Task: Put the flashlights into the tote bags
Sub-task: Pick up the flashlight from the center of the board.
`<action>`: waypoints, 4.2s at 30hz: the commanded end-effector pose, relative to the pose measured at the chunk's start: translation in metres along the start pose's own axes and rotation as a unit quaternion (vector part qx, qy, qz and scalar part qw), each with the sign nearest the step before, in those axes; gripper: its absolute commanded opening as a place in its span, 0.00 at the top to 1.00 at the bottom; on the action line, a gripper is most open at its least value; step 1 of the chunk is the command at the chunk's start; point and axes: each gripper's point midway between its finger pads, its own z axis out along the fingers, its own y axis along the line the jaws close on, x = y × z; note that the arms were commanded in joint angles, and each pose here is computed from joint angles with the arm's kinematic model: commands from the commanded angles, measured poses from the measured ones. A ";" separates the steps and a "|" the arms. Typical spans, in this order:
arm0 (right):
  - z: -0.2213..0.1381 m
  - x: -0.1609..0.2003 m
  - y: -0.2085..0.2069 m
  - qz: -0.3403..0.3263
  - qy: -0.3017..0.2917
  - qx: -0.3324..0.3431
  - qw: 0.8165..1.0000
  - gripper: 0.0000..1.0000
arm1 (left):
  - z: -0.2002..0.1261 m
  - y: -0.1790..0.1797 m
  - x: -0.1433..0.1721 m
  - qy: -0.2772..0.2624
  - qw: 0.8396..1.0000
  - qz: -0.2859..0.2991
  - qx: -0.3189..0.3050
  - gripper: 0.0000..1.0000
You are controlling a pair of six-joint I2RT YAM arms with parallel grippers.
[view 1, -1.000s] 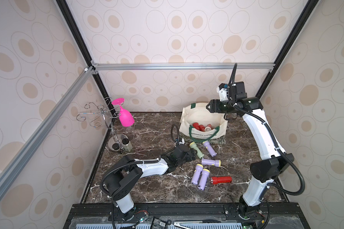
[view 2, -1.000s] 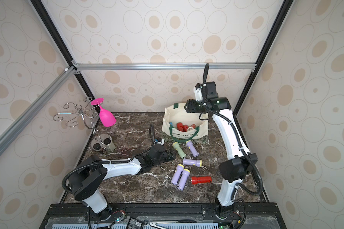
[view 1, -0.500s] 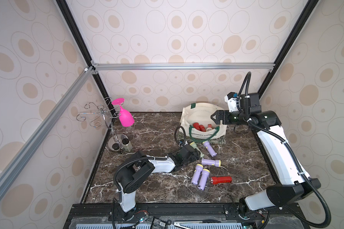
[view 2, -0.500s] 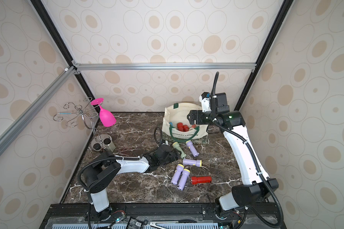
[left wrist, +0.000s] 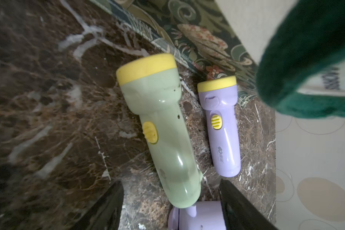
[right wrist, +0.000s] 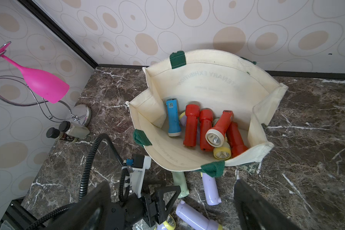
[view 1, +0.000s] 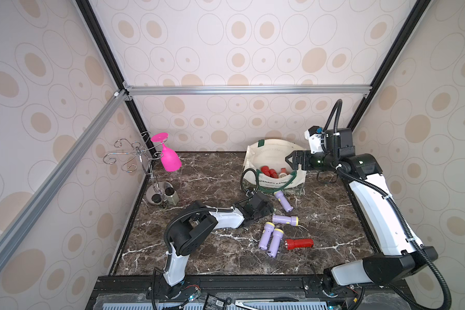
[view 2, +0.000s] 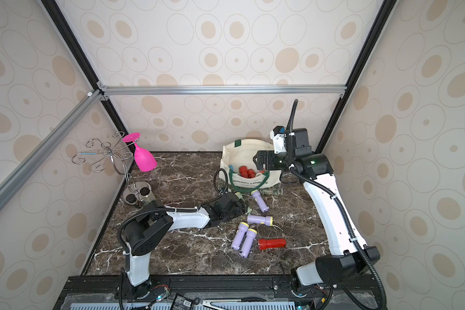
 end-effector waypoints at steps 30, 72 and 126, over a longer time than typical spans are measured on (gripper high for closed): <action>-0.003 -0.004 0.002 -0.017 -0.009 0.000 1.000 0.03 | -0.001 0.076 0.007 0.017 0.981 0.012 -0.194 0.55; 0.007 0.075 0.068 0.082 0.116 -0.238 0.961 0.04 | -0.149 -0.037 -0.046 -0.103 0.978 0.141 0.116 1.00; 0.043 0.075 0.097 0.067 0.134 -0.240 0.959 0.99 | -0.193 -0.106 -0.037 -0.119 0.940 0.189 0.258 0.77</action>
